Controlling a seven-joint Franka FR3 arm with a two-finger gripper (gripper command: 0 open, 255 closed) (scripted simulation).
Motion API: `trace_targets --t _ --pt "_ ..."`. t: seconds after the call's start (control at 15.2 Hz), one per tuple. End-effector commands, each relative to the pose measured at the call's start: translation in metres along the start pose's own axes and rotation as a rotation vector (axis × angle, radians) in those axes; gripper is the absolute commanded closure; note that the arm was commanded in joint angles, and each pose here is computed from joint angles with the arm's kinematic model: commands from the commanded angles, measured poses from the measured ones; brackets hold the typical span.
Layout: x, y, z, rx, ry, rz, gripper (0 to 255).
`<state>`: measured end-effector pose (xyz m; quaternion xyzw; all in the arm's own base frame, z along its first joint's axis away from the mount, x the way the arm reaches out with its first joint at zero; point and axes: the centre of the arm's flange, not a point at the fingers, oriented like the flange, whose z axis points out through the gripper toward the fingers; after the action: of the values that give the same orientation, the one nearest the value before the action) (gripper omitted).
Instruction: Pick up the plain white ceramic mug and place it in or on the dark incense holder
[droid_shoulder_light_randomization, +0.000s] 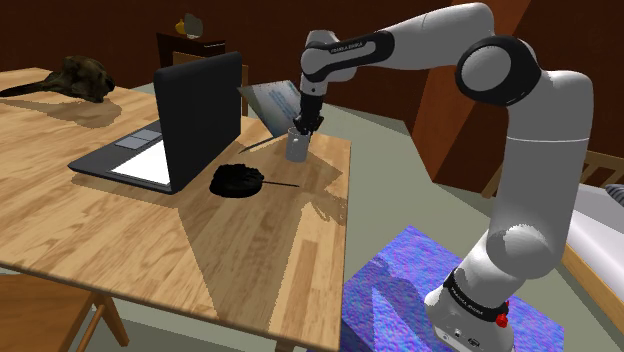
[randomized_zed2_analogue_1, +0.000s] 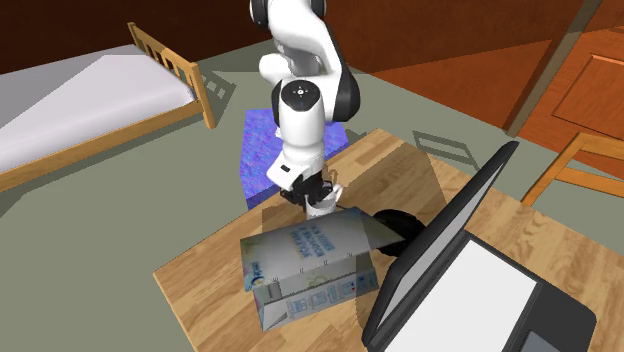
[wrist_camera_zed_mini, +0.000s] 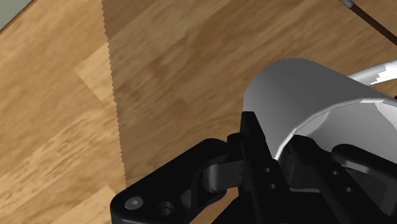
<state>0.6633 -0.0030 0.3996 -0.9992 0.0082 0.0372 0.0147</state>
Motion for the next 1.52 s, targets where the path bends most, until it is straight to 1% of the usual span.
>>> trace_targets --t 0.0,0.46,0.53,1.45 --pt "0.000 -0.001 -0.012 0.000 0.000 0.000 255" --pt "-0.003 -0.002 -0.048 0.000 0.000 0.000 255" --pt "-0.003 -0.002 -0.049 0.000 0.000 0.000 255" --pt "-0.011 -0.186 -0.065 0.000 0.000 0.000 255"
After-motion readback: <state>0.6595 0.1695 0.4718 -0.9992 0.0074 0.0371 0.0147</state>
